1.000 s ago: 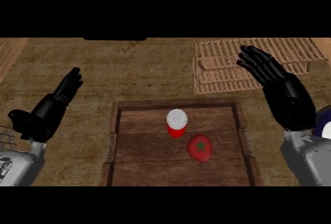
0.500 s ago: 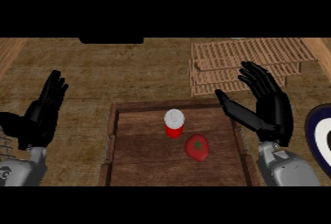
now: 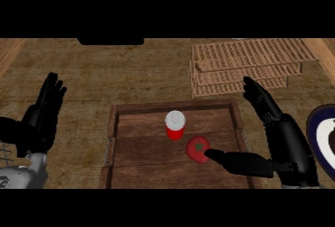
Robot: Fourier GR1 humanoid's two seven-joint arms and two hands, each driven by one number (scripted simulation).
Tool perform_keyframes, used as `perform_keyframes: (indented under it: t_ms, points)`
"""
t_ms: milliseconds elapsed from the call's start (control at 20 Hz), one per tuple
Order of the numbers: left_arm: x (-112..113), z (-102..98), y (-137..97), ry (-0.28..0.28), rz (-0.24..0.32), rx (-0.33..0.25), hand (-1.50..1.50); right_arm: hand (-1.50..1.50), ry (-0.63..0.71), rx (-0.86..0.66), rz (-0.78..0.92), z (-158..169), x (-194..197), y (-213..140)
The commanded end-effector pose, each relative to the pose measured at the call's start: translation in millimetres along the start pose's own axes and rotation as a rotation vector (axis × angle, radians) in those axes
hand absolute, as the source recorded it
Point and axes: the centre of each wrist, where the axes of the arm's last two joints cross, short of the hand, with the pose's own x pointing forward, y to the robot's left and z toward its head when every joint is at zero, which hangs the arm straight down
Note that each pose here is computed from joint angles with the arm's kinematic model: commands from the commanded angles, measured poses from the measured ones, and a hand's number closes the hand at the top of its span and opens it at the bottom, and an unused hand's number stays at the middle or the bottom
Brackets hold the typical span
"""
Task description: Pick the tomato from the tray and place it in the tiered shelf
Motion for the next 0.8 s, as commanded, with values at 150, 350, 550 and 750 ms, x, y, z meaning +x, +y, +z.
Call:
perform_keyframes:
  t_ms: [150, 350, 550, 750]
  points:
    - [-3.5, 8.5, -10.9, 0.011, -0.007, -0.022, 0.0, -1.5, 0.152, 0.139, 0.47, 3.5, 38.3, -2.9]
    - [4.9, 5.9, -8.9, -0.002, 0.006, -0.013, 0.0, -1.5, 0.271, 0.144, 0.719, -1.8, 51.0, 8.3]
    - [4.3, 10.0, -12.4, 0.0, -0.004, -0.038, 0.0, -1.5, 0.393, 0.147, 0.822, -17.4, 59.9, 35.0]
    - [4.3, 7.3, -5.4, 0.005, -0.003, -0.021, 0.0, -1.5, 0.417, 0.164, 0.829, -14.3, 67.9, 65.3]
